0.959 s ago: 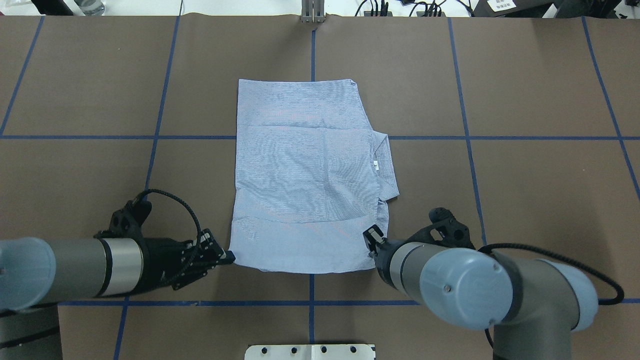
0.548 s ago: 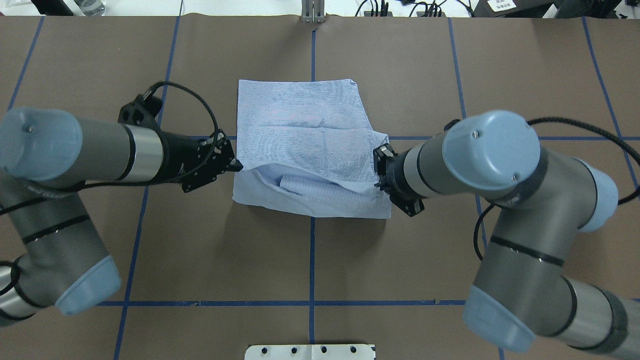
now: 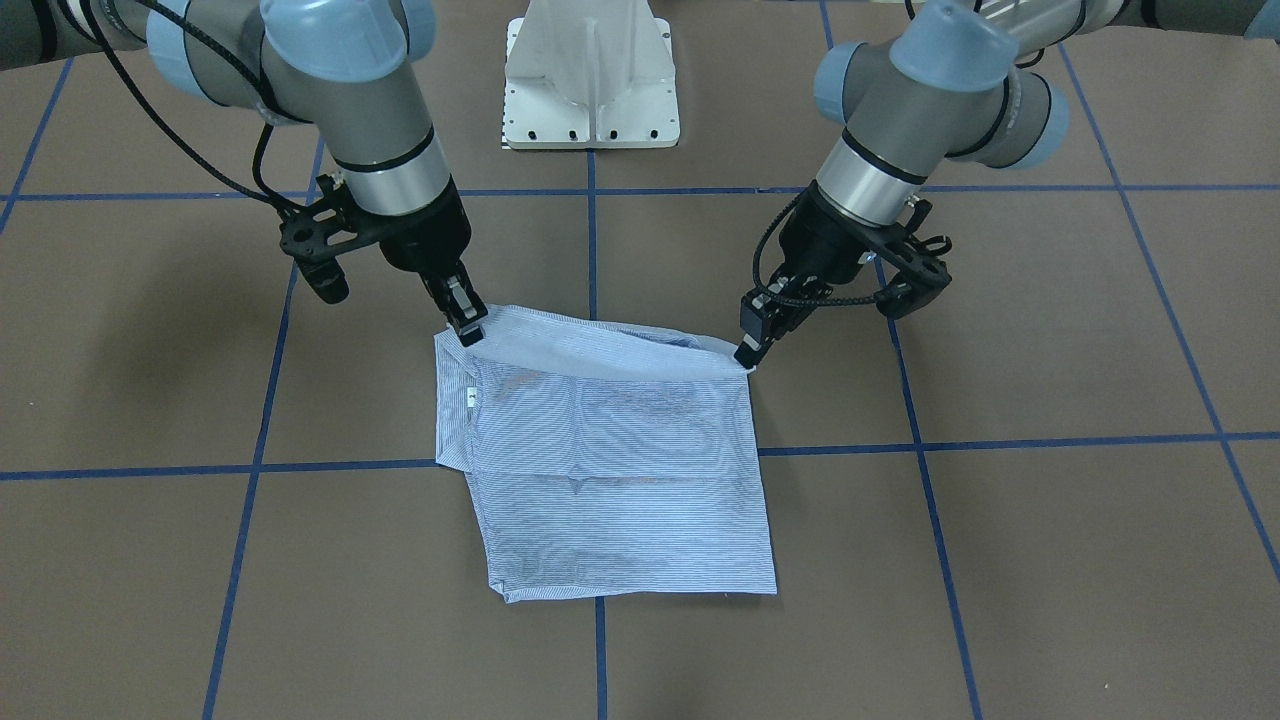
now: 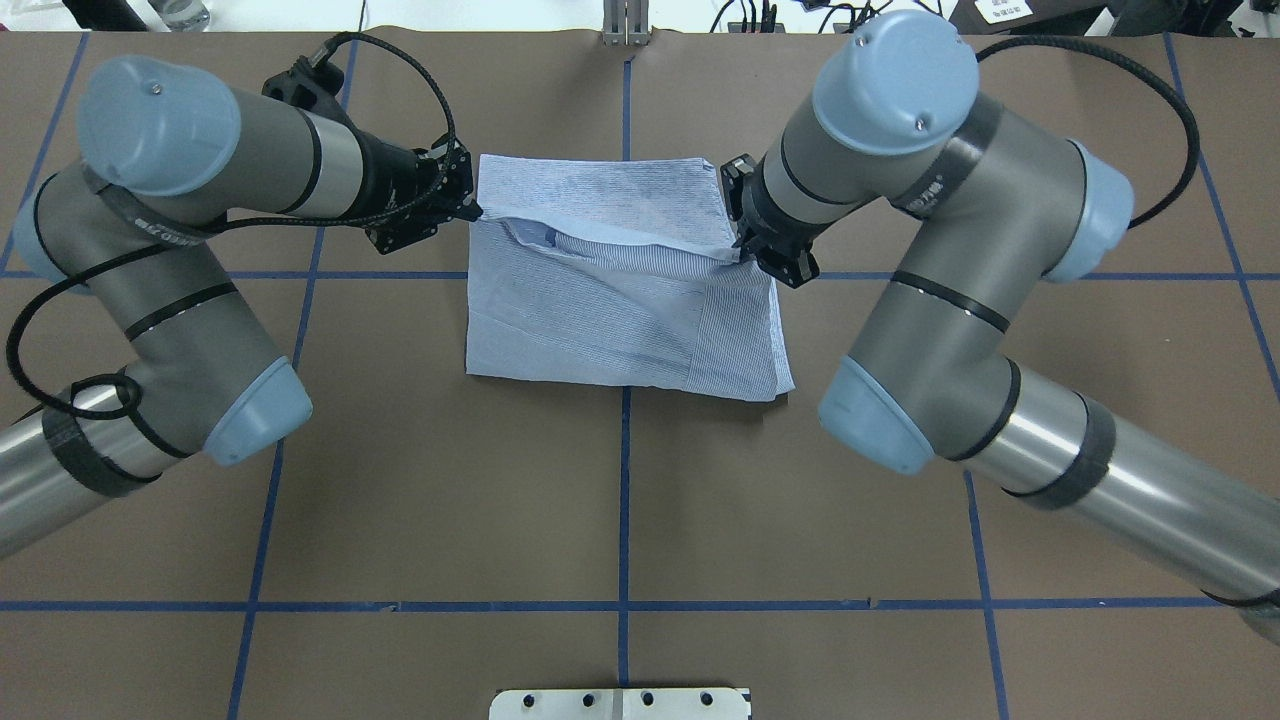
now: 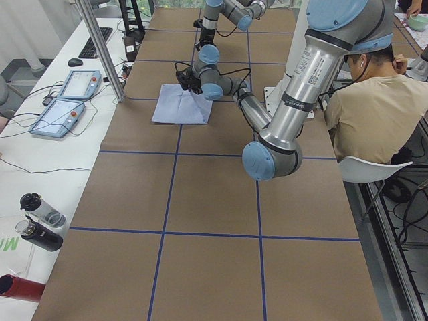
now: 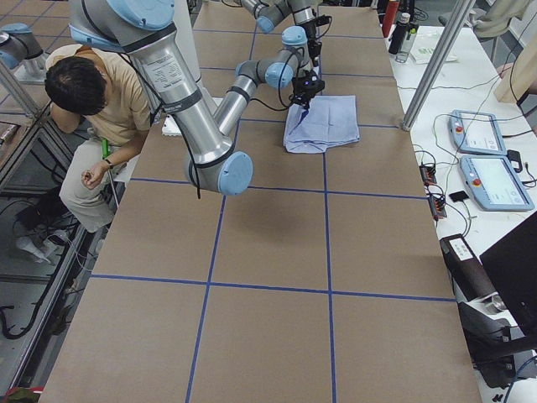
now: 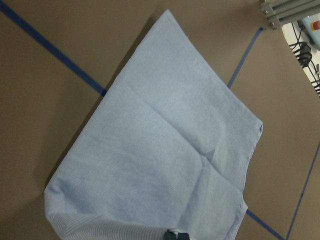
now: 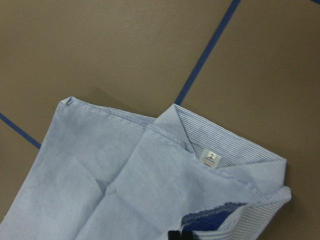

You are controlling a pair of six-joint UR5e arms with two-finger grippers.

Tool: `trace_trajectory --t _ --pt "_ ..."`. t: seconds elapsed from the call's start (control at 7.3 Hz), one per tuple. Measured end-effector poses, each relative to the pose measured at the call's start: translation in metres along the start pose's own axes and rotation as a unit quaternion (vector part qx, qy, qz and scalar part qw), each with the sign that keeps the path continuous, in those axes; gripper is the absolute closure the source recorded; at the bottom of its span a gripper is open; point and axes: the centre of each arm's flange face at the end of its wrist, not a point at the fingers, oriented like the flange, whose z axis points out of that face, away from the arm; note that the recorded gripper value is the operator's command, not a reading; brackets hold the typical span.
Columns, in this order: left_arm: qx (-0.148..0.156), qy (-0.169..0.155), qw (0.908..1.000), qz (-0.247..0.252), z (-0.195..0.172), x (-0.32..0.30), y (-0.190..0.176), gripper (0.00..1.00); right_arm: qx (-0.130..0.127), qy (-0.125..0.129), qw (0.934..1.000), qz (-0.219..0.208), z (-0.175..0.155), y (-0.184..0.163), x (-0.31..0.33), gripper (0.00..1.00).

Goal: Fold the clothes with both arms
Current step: 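Lift the near half with both grippers and fold it over the far half, then release the folded edge with both grippers at the far side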

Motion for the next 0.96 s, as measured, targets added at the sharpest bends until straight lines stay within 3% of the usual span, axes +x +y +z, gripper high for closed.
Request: trace_trajectory --t 0.41,0.82,0.96 --pt "0.018 0.001 0.9997 0.015 0.061 0.009 -0.047 1.00 0.009 0.014 0.9997 -0.015 0.056 -0.027 -0.079 1.00" --pt "0.035 0.007 0.9990 0.028 0.113 0.012 -0.074 1.00 0.018 0.030 0.9981 -0.051 0.099 -0.050 -0.101 1.00" --pt "0.049 0.008 0.9983 0.033 0.127 0.013 -0.084 1.00 0.019 0.031 0.9976 -0.059 0.113 -0.061 -0.104 0.59"
